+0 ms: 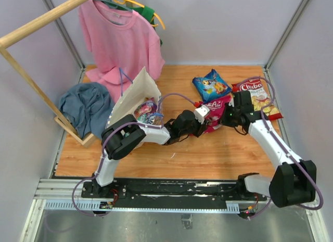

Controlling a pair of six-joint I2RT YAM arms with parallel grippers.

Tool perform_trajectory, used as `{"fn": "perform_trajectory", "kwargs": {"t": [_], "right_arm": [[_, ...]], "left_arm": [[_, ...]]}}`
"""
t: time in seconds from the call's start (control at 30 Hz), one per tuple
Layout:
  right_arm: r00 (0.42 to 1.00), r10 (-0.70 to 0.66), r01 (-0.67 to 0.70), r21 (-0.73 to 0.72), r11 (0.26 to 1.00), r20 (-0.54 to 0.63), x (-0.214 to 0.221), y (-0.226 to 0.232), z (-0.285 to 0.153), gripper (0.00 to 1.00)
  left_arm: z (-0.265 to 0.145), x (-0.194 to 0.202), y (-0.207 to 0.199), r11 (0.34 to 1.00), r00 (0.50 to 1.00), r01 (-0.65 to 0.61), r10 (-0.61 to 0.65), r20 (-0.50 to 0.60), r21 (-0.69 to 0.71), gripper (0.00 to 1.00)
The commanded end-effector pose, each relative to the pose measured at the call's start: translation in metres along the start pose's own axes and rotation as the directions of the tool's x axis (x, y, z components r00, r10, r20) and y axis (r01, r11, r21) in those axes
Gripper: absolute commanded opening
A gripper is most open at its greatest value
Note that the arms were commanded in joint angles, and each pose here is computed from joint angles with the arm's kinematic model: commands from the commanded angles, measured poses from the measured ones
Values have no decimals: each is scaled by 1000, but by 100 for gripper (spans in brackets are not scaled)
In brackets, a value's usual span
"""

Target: Take the snacks out of the paper bag

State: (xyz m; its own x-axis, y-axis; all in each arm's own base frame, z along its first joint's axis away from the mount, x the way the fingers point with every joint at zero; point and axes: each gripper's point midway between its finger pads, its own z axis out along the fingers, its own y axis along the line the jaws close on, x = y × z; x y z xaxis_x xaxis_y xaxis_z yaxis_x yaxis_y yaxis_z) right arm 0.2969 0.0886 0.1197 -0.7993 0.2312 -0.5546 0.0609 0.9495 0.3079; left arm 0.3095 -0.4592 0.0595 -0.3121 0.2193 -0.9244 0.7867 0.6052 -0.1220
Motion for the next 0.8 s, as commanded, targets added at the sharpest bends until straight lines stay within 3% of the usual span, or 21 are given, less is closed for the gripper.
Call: {"fn": "perform_trajectory", "kwargs": {"t": [0.0, 0.27, 0.33, 0.43, 0.47, 0.5, 0.53, 0.63, 0.67, 0.77], "right_arm": [[999, -36, 34, 57, 998, 31, 10, -13, -25, 1], [996, 5, -15, 103, 995, 92, 43, -44, -49, 1], [998, 32, -39, 117, 992, 60, 54, -52, -41, 1], [996, 90, -90, 94, 991, 4, 65, -58, -24, 1], [993, 118, -117, 81, 990, -14, 67, -58, -21, 1], [989, 141, -139, 61, 988, -33, 66, -55, -20, 6], [987, 157, -156, 41, 987, -41, 63, -51, -21, 15], [986, 164, -164, 9, 986, 12, 37, -38, -32, 39], [989, 135, -137, 43, 990, 62, 24, -37, -42, 43], [975, -52, 14, 174, 985, 215, -10, -21, -86, 58]], "left_arm": [[-7, 54, 24, 996, 988, -8, -6, -153, -90, 27], [-6, 55, 25, 995, 986, 19, -35, -161, -100, 28], [-7, 53, 19, 997, 986, 33, -44, -161, -72, 34], [-15, 38, 1, 998, 990, 58, -54, -132, 28, 61], [-20, 31, -6, 996, 992, 63, -56, -113, 63, 83], [-27, 22, -12, 993, 994, 65, -57, -90, 97, 97], [-35, 12, -17, 990, 996, 68, -60, -66, 123, 99], [-64, -24, -32, 979, 997, 72, -78, 20, 190, 100], [-76, -43, -36, 976, 995, 67, -81, 60, 208, 100], [-114, -105, -45, 971, 979, 33, -79, 190, 236, 100]]}}
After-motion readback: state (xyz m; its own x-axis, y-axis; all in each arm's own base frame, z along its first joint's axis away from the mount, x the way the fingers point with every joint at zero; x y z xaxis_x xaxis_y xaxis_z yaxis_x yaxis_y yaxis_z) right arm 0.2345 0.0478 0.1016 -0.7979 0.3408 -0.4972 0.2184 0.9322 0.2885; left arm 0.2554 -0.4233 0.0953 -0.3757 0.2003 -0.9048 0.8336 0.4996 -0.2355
